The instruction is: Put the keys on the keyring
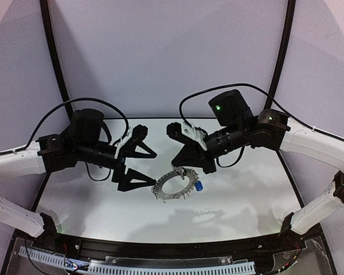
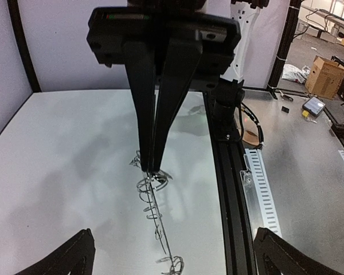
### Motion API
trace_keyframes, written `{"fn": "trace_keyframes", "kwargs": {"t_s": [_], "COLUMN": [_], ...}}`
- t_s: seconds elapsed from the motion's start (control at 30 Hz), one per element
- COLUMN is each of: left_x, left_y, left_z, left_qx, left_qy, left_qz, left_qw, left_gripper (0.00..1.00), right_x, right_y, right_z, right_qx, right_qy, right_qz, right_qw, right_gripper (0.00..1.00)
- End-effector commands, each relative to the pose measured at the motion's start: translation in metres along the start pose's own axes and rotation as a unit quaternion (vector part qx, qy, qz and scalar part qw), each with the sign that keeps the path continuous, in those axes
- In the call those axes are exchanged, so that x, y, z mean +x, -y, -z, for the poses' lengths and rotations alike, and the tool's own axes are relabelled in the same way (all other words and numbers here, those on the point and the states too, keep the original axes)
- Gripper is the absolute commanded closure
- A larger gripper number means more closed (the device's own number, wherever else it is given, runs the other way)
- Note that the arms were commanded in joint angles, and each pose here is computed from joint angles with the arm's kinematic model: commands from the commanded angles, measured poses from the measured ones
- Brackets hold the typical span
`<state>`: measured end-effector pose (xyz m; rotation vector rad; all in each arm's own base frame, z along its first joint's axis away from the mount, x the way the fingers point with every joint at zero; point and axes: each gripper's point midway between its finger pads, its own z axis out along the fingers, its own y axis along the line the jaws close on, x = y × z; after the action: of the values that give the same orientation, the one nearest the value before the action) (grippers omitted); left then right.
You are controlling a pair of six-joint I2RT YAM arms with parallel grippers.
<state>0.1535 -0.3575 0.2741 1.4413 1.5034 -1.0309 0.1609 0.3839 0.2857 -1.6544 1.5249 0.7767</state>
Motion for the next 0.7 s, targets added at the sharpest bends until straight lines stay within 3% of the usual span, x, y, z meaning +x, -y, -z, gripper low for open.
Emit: {"fn": "trace_keyframes", "kwargs": {"t_s": [0.0, 0.07, 0.23, 0.4, 0.67], "left_x": [-0.008, -0.01, -0.017, -0.019, -0.014], "left_y": [-0.005, -0.009, -0.007, -0.004, -0.006], "left_z": [-0.003, -0.008, -0.023, -0.026, -0.036], "left_qx": [-0.011, -0.008, 0.034, 0.05, 0.07], "left_qy": [0.02, 0.017, 0.003, 0.006, -0.013], "left_qz": [-0.015, -0.012, -0.017, -0.031, -0.028], "left_qw": [1.0, 1.0, 0.999, 0.998, 0.997], "left_gripper": [0.01, 0.02, 0.31, 0.48, 0.62], "right_x": [-0.018, -0.02, -0.022, -0.023, -0.028], "right_y": [-0.005, -0.006, -0.008, -0.01, -0.008], "right_z": [0.003, 0.002, 0.001, 0.0, 0.0], "right_qx": [-0.025, -0.032, -0.041, -0.051, -0.046], "right_qy": [0.028, 0.031, 0.03, 0.031, 0.035], "right_qz": [0.023, 0.023, 0.027, 0.029, 0.031], "right_qw": [0.999, 0.999, 0.998, 0.998, 0.998], "right_gripper": [1.0, 1.0, 1.0, 1.0, 1.0]}}
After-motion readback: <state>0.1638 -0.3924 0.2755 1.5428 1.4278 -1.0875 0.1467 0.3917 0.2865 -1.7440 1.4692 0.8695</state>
